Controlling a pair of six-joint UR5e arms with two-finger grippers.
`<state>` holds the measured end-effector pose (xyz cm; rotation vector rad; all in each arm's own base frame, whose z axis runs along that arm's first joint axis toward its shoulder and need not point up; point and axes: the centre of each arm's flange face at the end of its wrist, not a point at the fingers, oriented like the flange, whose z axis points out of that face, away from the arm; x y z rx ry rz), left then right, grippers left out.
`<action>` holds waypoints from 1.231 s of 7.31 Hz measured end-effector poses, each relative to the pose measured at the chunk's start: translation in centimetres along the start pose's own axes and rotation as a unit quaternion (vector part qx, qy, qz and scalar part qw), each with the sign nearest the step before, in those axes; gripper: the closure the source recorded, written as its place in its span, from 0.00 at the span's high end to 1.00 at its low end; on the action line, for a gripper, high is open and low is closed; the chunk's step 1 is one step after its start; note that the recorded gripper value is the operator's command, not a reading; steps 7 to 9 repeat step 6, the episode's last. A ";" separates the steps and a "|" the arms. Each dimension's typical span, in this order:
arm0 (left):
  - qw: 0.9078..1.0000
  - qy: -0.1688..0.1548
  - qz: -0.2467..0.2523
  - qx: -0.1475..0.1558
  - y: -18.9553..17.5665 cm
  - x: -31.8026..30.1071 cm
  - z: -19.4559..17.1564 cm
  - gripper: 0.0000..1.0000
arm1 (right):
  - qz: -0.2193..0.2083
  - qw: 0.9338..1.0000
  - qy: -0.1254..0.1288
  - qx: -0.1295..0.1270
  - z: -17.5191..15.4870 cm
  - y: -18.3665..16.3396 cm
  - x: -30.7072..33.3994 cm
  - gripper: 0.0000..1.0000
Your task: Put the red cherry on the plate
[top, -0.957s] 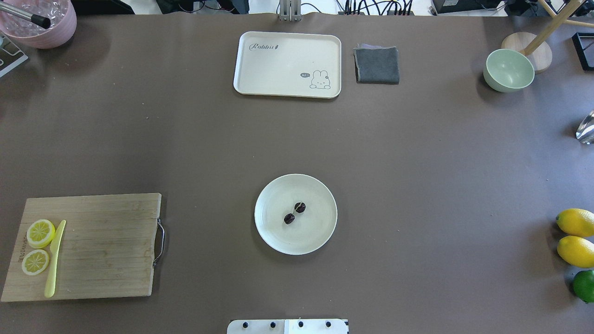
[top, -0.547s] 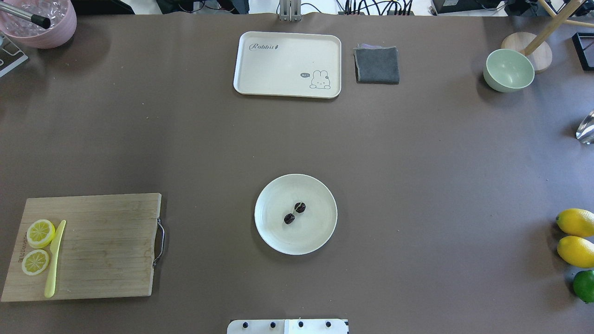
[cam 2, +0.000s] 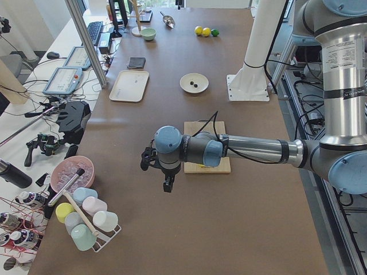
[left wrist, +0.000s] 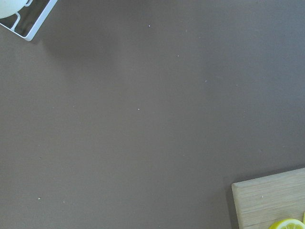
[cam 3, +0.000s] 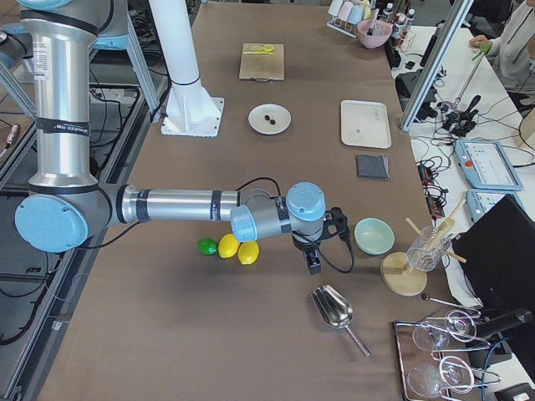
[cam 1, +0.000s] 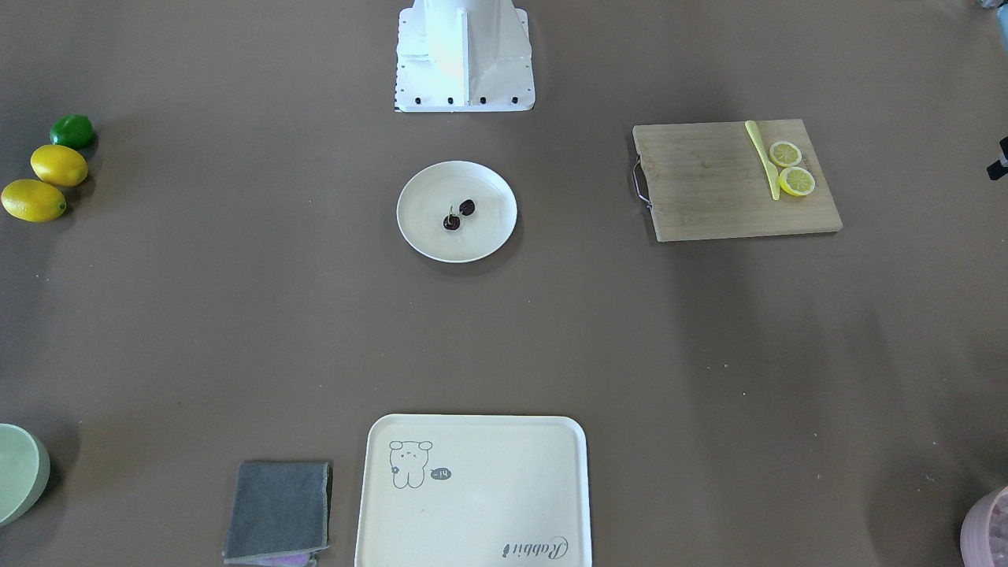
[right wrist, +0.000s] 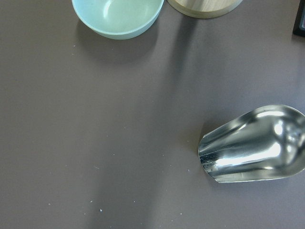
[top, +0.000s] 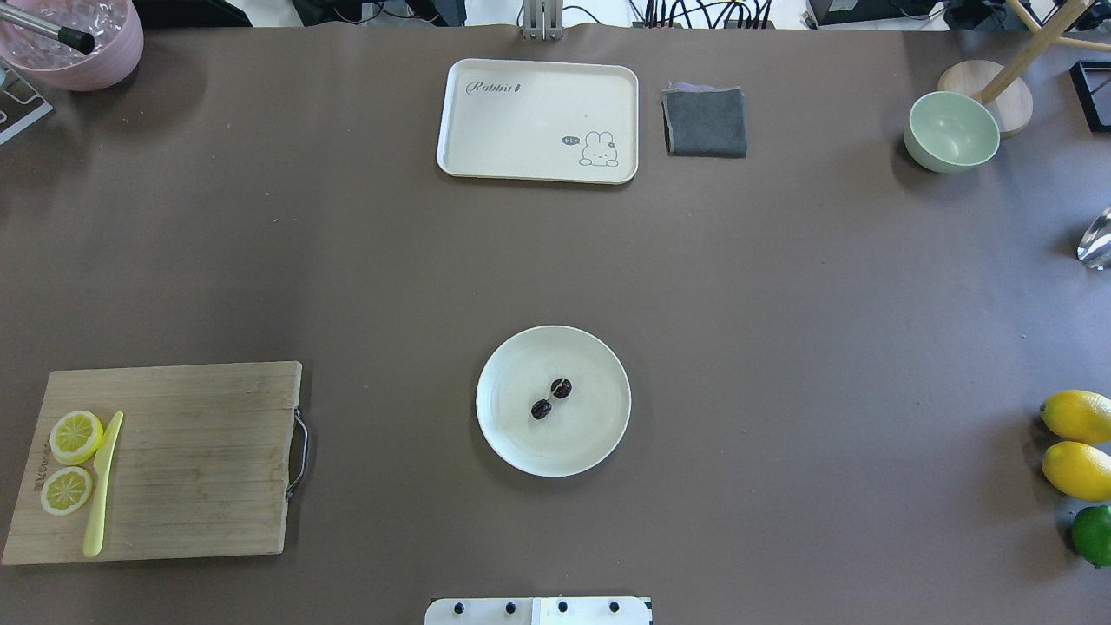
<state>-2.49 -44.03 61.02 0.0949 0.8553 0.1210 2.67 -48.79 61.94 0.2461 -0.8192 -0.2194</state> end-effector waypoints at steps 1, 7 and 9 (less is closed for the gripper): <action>1.000 0.000 0.000 0.000 0.1 0.0 0.0 0.98 | 0.000 1.000 0.000 0.000 0.0 -0.1 0.0 1.00; 1.000 0.002 0.009 0.010 -0.2 1.0 -1.0 0.98 | 0.001 1.000 -0.002 -0.011 0.9 0.0 -0.1 1.00; 1.000 0.002 0.009 0.010 -0.2 1.0 -1.0 0.98 | 0.001 1.000 -0.002 -0.011 0.9 0.0 -0.1 1.00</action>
